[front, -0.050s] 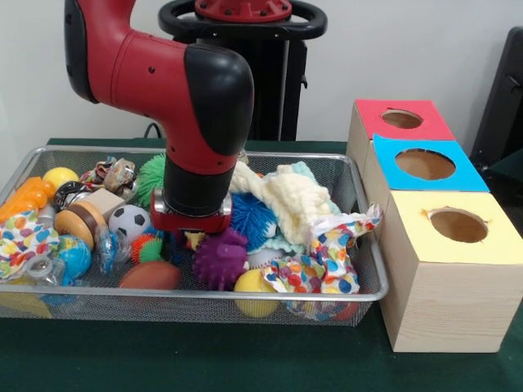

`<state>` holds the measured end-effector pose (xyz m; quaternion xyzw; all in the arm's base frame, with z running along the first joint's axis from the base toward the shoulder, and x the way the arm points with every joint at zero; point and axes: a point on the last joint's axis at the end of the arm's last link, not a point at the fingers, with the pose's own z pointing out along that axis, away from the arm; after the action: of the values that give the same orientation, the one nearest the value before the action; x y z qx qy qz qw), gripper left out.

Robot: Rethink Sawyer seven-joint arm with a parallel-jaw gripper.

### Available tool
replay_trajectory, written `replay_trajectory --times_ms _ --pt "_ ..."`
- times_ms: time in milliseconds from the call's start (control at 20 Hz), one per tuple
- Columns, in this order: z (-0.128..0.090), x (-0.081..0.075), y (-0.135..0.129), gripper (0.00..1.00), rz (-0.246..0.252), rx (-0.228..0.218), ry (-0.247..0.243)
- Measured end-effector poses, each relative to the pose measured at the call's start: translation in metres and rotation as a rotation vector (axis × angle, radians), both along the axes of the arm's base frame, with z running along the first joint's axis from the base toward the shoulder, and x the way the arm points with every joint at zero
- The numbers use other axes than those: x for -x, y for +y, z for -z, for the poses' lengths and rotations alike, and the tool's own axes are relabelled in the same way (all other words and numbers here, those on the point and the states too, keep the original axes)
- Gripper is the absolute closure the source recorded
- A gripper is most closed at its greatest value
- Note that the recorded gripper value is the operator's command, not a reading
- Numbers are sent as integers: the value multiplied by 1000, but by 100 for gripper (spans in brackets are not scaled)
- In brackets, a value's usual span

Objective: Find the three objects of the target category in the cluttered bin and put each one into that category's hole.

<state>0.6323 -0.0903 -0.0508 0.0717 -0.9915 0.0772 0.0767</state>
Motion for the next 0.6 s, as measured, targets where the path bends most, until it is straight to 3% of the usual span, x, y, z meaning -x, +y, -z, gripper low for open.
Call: replay_trajectory --times_ms 250,450,550,600 --pt "-10 0 2 0 11 -13 41" --pt "-27 3 4 0 17 -16 36" --pt "-44 13 5 0 27 -22 42" --pt "-60 26 5 0 43 -31 48"
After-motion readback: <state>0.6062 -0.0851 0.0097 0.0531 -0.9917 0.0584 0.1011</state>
